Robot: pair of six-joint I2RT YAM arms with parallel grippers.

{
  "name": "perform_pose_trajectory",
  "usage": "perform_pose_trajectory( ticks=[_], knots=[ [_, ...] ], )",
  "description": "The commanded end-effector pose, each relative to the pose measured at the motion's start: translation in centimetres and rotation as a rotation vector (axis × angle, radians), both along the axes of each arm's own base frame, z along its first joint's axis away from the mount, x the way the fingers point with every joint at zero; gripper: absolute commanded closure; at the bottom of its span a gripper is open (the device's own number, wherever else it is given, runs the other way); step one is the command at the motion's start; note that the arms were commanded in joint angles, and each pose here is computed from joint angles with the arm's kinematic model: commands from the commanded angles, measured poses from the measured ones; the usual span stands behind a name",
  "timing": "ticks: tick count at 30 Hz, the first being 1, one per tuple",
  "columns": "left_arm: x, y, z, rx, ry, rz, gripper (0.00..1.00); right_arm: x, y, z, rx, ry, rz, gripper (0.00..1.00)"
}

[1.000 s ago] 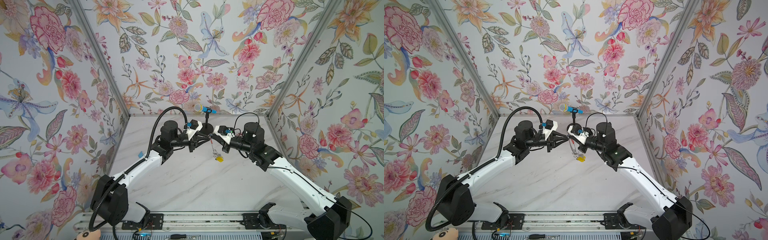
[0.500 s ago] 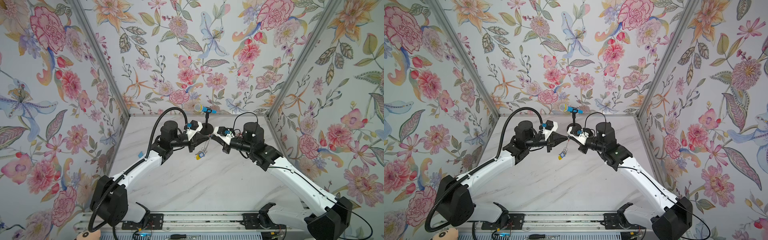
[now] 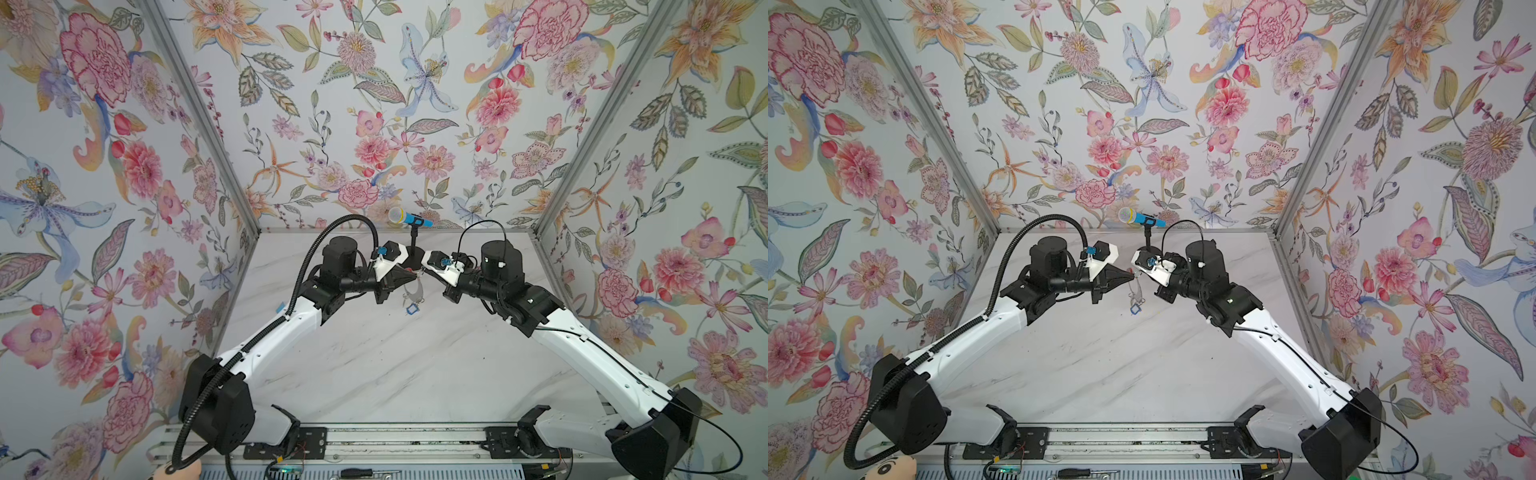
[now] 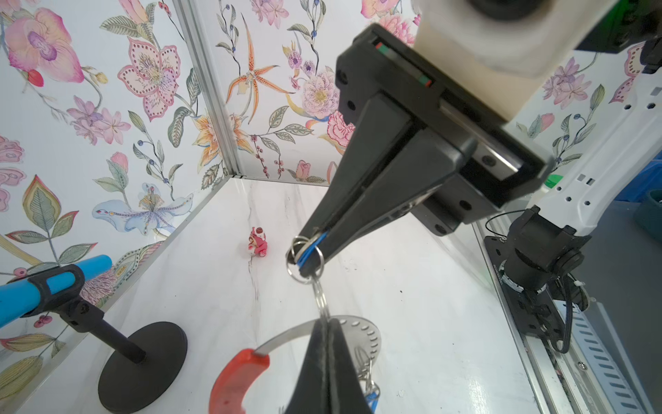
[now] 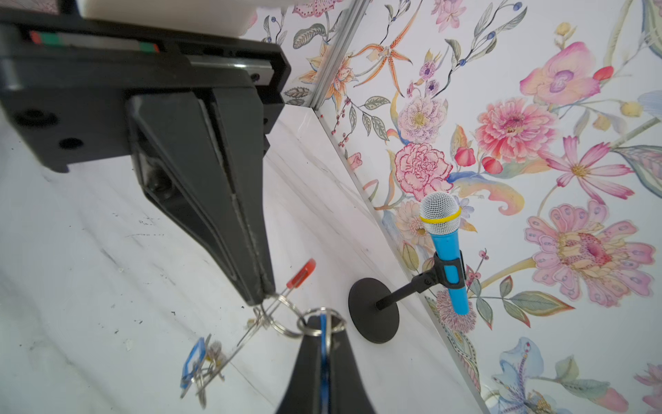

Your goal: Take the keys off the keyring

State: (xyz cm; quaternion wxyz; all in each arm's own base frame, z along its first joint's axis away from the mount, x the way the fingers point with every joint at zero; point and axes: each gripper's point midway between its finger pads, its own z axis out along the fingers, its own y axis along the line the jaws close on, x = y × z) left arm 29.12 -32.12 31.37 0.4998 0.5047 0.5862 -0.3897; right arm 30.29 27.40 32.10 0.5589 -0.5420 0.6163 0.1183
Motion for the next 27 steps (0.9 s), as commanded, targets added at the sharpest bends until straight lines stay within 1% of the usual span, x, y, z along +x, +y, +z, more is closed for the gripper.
perform_pose_trajectory(
  ticks=[1,4,8,10,13,15,18,19,20,23,25,27],
  knots=[
    [-0.6,-0.3,2.6,-0.021,-0.062,-0.036,1.00,0.0,0.4,0.1,-0.045,-0.022,0.002,1.00],
    [-0.7,-0.5,2.6,-0.016,-0.049,-0.051,1.00,-0.1,0.5,0.0,-0.058,-0.027,0.011,1.00],
    [-0.4,-0.6,2.2,0.009,-0.031,-0.049,1.00,-1.6,2.0,0.1,-0.074,-0.050,0.064,1.00],
    [0.0,-0.6,1.7,0.028,-0.007,-0.038,1.00,-1.9,2.0,0.3,-0.077,-0.079,0.059,1.00],
    [0.1,-0.8,1.1,0.057,0.009,-0.054,1.00,-2.0,1.8,1.1,-0.059,-0.124,0.038,1.00],
    [0.2,-0.9,0.9,0.063,0.023,-0.056,1.00,-2.0,1.5,1.3,-0.046,-0.131,0.031,1.00],
    [0.8,-0.3,1.2,0.060,0.032,-0.021,1.00,-1.9,1.2,1.1,-0.050,-0.134,0.014,1.00],
    [0.9,0.1,1.4,0.046,0.054,-0.009,0.98,-1.8,1.2,1.0,-0.050,-0.136,0.009,1.00],
    [0.9,0.5,1.5,0.034,0.063,-0.003,0.92,-1.8,1.1,1.0,-0.048,-0.135,0.005,1.00],
    [0.7,1.4,1.5,0.024,0.073,0.030,0.79,-1.6,1.0,0.7,-0.040,-0.123,-0.004,1.00],
    [0.5,1.9,1.2,0.023,0.086,0.057,0.68,-1.5,1.0,0.5,-0.031,-0.118,-0.017,1.00],
    [0.1,2.3,0.9,0.021,0.098,0.077,0.63,-1.4,0.9,0.5,-0.020,-0.117,-0.029,1.00]
  ],
)
